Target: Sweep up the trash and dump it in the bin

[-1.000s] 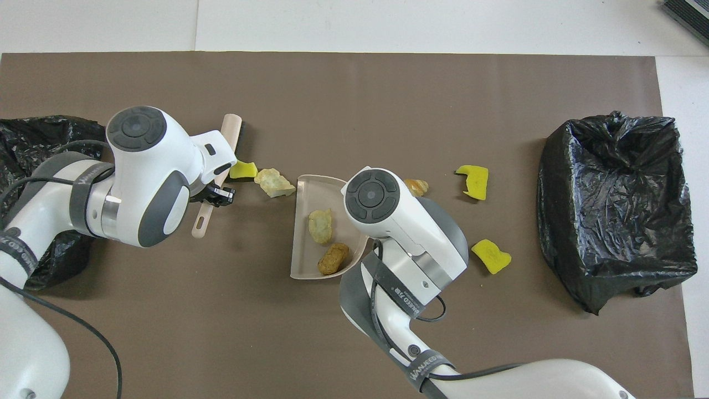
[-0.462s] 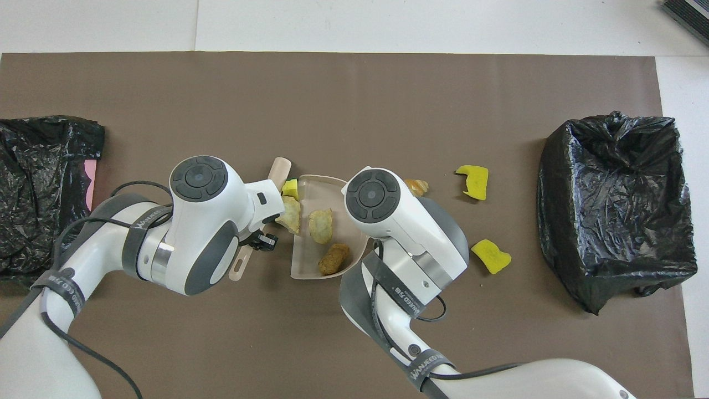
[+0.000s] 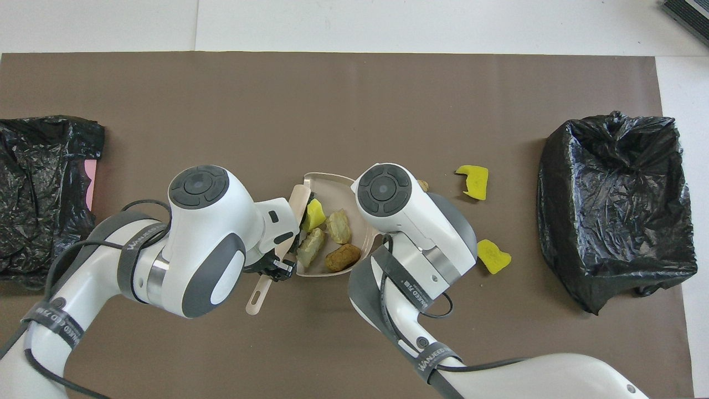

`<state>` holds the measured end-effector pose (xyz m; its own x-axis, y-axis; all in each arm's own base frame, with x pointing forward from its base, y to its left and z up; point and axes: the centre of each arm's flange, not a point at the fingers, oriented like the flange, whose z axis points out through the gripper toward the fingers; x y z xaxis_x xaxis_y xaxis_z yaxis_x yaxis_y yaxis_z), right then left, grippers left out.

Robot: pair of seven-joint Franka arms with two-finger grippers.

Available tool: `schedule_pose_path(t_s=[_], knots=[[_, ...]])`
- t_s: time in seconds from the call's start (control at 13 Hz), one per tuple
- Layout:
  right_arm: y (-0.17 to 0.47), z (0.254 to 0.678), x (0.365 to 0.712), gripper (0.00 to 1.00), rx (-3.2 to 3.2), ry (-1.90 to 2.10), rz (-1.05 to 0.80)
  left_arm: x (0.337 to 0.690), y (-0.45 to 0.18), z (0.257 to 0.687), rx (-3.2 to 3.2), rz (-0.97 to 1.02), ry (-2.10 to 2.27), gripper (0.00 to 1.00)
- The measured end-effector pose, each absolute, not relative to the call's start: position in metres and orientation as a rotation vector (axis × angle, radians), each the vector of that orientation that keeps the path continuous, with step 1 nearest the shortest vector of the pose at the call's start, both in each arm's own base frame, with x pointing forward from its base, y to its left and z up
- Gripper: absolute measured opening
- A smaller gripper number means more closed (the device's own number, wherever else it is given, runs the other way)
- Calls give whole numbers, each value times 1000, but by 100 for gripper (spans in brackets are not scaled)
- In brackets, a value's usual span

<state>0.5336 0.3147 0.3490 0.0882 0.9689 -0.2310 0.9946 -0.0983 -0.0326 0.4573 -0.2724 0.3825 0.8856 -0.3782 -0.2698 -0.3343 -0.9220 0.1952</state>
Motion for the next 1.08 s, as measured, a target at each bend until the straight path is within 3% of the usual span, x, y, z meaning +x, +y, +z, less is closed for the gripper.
schedule_pose_path(t_s=[0.23,0.62,1.08], knots=[[310,349,537,31,2216,2019,-276,452,-280,404,2877,-443,-328,26],[292,351,553,31,2263,1981,-215,452,-284,405,2877,-432,-264,26],[296,352,558,31,2227,2043,-127,473,-271,425,2892,-333,-183,26]])
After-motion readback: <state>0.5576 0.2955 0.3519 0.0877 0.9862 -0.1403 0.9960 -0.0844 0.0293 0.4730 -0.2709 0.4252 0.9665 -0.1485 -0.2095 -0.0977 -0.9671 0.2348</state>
